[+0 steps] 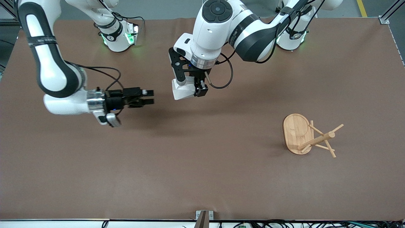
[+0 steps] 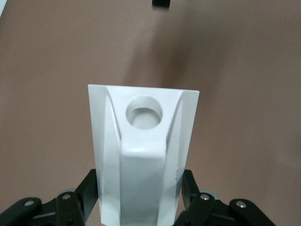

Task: Hang cup on rack
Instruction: 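Open the right gripper and withdraw it while the left gripper holds the cup, then carry the cup with the left gripper over the wooden rack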

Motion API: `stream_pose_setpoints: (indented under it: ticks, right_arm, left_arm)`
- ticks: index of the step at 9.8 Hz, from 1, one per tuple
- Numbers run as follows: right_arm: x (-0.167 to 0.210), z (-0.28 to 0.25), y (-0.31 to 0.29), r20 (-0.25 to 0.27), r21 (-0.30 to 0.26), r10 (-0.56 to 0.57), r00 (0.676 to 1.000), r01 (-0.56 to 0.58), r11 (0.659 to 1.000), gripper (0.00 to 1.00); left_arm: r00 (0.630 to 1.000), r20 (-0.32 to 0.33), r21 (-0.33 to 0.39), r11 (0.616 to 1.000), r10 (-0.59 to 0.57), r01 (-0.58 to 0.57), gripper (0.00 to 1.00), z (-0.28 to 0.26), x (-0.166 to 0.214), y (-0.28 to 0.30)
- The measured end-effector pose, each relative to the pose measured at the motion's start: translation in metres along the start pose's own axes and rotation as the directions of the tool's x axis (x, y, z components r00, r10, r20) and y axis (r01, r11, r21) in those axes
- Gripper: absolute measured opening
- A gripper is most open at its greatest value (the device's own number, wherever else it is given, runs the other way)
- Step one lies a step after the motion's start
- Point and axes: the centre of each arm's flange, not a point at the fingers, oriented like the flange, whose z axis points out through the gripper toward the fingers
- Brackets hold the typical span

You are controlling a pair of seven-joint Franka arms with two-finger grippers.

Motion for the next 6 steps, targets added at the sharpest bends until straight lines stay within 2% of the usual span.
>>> stream_pose_setpoints:
  ticks: [1, 2, 3, 4, 6]
  right_arm:
    - [-0.003, -0.036, 0.003, -0.005, -0.133, -0.015, 1.0, 0.014, 0.991, 1.0]
    - [-0.01, -0.074, 0.005, -0.017, -0.265, -0.034, 0.999, 0.028, 0.964, 1.0]
    - [-0.019, -0.109, 0.006, -0.025, -0.393, -0.053, 0.998, 0.038, 0.919, 1.0]
    - [-0.027, -0.136, 0.007, -0.022, -0.512, -0.055, 0.998, 0.036, 0.858, 1.0]
    - [-0.039, -0.171, 0.003, -0.025, -0.686, -0.044, 0.999, 0.015, 0.728, 1.0]
  left_arm:
    - [1.0, 0.0, 0.002, 1.0, -0.009, 0.009, 0.74, -0.001, -0.003, -0.006]
    - [0.999, 0.0, 0.006, 0.999, -0.05, 0.05, 0.74, -0.002, -0.007, -0.014]
    - [0.993, -0.001, 0.01, 0.993, -0.116, 0.116, 0.74, -0.003, -0.012, -0.026]
    - [0.982, -0.003, 0.016, 0.982, -0.19, 0.19, 0.74, -0.005, -0.02, -0.04]
    - [0.938, -0.011, 0.032, 0.937, -0.347, 0.347, 0.74, -0.013, -0.04, -0.076]
